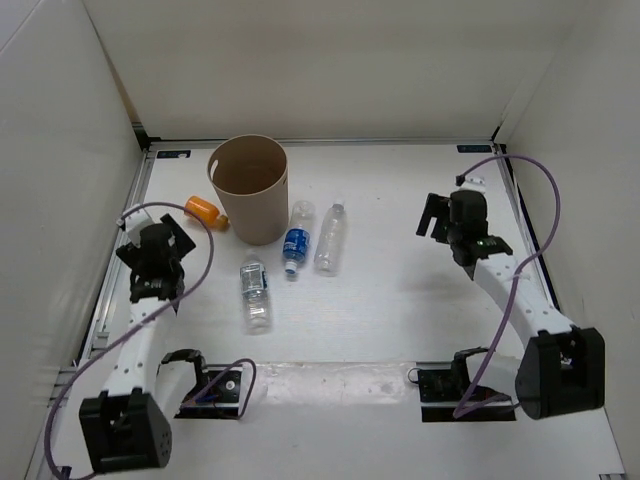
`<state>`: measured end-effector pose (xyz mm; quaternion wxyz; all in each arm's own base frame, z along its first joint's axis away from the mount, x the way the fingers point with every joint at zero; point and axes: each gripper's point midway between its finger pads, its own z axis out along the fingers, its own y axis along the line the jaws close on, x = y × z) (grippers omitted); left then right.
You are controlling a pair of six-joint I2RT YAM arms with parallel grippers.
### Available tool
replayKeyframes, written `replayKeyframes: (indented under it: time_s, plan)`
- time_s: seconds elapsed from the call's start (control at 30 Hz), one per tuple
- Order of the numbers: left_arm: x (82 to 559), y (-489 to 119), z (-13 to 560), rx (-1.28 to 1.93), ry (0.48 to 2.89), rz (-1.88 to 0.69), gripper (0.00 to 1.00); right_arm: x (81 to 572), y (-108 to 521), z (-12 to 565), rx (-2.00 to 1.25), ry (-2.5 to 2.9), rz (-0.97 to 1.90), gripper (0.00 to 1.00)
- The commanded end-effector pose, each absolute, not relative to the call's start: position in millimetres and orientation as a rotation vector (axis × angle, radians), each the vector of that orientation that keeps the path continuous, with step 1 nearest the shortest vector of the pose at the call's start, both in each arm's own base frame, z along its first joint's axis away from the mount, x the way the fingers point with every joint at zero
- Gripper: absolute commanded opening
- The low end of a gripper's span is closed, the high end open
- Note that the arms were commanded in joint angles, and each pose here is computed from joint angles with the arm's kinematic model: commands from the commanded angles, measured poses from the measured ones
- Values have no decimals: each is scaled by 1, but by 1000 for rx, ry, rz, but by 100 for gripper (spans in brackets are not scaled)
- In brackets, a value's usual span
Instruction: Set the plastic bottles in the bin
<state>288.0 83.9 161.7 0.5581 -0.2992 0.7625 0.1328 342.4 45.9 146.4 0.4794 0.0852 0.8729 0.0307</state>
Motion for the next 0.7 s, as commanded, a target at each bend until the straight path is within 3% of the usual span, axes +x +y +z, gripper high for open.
replayKeyframes:
  time_s: [0.0,0.33,0.67]
  plan:
    - [289,61,123,-716,2084,80,100,357,49,156,225,2173,54,90]
    - [305,86,49,-1030,2422,-193,100,355,86,160,66,2152,-102,90]
    - [301,97,50,-1087,2309,-314,100,355,77,157,108,2166,-75,90]
